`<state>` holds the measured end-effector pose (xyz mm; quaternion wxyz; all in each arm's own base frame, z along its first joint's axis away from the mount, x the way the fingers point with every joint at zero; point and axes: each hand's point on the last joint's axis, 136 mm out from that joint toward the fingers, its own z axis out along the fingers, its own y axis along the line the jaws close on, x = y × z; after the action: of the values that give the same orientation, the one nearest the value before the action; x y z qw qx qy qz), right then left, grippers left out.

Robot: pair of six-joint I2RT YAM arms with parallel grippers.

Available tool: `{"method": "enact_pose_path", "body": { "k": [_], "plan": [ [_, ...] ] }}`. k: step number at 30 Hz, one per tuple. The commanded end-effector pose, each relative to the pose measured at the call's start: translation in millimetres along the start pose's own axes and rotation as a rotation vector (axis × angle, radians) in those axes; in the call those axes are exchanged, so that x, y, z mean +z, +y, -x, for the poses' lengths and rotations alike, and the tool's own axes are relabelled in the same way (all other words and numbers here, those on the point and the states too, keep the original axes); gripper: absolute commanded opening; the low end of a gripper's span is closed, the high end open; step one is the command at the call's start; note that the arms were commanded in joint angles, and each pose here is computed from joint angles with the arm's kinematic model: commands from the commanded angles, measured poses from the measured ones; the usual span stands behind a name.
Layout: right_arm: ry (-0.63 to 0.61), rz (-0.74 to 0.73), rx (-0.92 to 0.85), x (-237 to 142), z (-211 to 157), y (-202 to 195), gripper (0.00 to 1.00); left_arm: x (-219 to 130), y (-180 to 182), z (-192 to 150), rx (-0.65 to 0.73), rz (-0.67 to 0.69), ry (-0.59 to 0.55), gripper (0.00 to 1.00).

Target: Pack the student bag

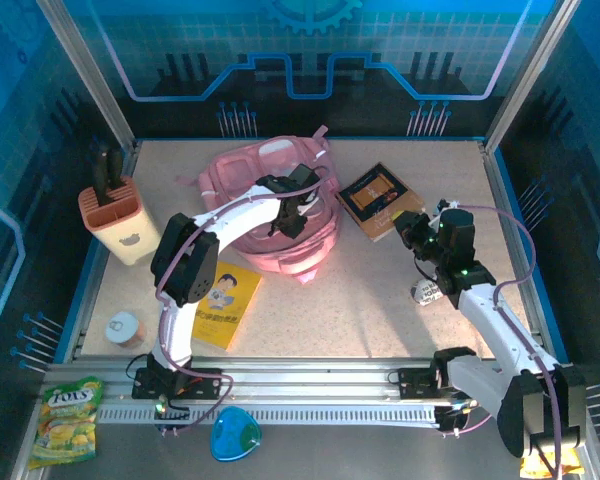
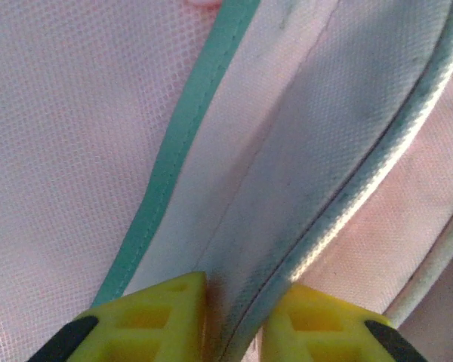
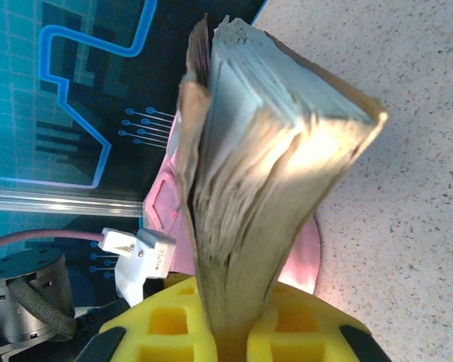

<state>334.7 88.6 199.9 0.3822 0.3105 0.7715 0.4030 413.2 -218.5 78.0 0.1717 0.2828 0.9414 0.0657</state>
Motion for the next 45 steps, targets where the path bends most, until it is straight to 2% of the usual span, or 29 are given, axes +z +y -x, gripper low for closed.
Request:
{"method": "enact_pose_path", "body": {
  "k": [1, 6, 15, 20, 27, 34, 41, 45],
  "plan": [
    [-0.06, 0.063, -0.044, -12.1, 15.9, 17.2, 0.0, -34.6, 19.2, 18.5, -0.072, 0.046, -0.103, 0.16],
    [-0.089, 0.023, -0.049, -22.7, 22.4, 6.7, 0.0, -76.3, 30.8, 35.8, -0.135, 0.056, -0.247, 0.0],
    [-0.137, -0.022, -0.053, -45.8, 31.6, -3.5, 0.0, -139.4, 57.7, 65.1, -0.274, 0.111, -0.491, 0.0],
    [-0.041, 0.037, 0.001, -35.8, 13.0, 4.4, 0.0, -169.2, 53.1, 86.5, -0.307, 0.028, -0.613, 0.0],
    [0.103, 0.147, 0.002, -4.8, -32.6, 40.4, 0.0, -184.0, 41.3, 103.4, -0.315, -0.07, -0.665, 0.0],
    [0.21, 0.221, 0.0, 42.9, -72.1, 84.1, 0.0, -200.9, 37.5, 109.5, -0.31, -0.116, -0.716, 0.0],
    [0.182, 0.217, 0.04, 102.1, -82.6, 97.3, 0.0, -218.0, 39.7, 110.9, -0.319, -0.126, -0.772, 0.0],
    [0.141, 0.139, 0.058, 143.5, -88.8, 88.9, 0.0, -224.1, 43.2, 109.5, -0.324, -0.127, -0.789, 0.0]
  ]
}}
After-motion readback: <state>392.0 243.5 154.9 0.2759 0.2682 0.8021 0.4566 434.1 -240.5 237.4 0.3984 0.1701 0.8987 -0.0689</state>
